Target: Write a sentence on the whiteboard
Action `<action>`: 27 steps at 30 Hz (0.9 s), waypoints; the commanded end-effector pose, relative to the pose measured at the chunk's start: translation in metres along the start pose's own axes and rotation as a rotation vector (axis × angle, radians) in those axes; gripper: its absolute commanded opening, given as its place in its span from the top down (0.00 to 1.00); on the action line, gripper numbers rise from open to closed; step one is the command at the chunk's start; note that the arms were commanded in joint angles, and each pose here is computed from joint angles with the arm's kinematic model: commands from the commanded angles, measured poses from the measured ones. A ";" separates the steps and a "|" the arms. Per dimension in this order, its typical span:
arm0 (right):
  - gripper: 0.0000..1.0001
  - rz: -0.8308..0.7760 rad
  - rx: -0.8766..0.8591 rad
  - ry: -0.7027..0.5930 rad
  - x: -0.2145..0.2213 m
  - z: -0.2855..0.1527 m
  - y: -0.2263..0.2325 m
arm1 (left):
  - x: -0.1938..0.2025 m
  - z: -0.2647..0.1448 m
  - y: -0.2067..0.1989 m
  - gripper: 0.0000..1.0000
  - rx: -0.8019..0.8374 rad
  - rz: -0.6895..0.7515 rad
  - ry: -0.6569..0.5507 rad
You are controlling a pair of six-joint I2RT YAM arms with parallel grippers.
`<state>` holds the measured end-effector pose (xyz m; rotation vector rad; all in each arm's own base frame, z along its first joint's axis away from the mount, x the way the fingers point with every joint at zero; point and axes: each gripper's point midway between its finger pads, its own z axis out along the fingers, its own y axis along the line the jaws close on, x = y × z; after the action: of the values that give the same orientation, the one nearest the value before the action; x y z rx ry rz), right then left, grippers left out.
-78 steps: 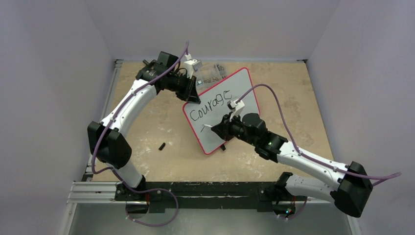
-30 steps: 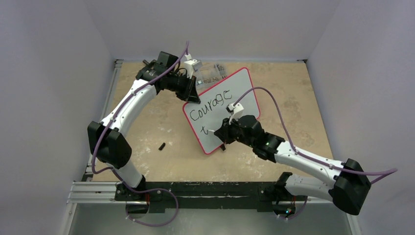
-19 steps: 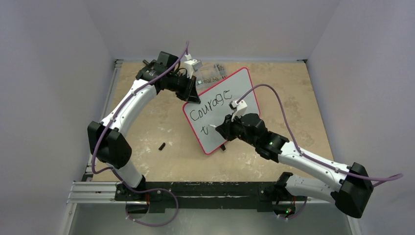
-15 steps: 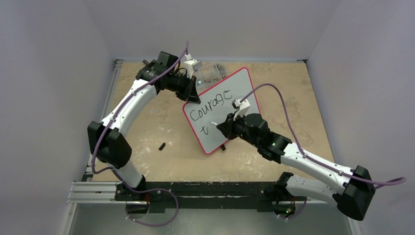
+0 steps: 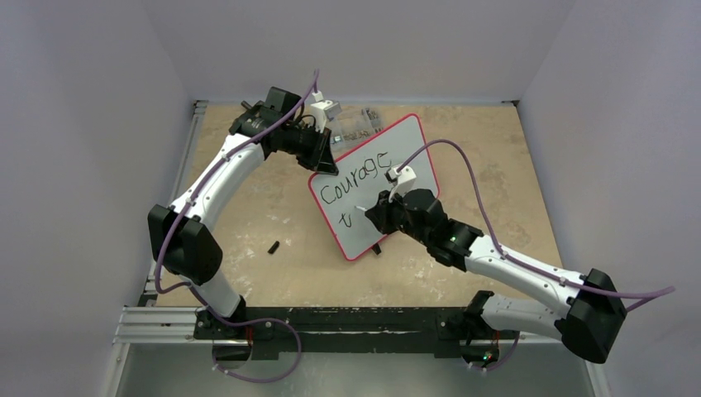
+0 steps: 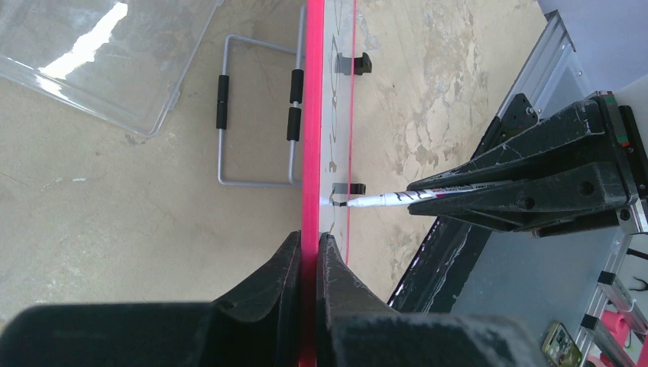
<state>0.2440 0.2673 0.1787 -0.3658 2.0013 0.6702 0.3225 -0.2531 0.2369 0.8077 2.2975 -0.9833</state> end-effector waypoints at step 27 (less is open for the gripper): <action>1.00 0.019 0.034 -0.006 0.014 -0.007 -0.014 | -0.008 -0.001 0.010 1.00 -0.048 0.040 -0.019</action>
<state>0.2339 0.2612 0.1611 -0.3714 2.0215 0.6927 0.3227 -0.2530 0.2365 0.8057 2.2990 -0.9878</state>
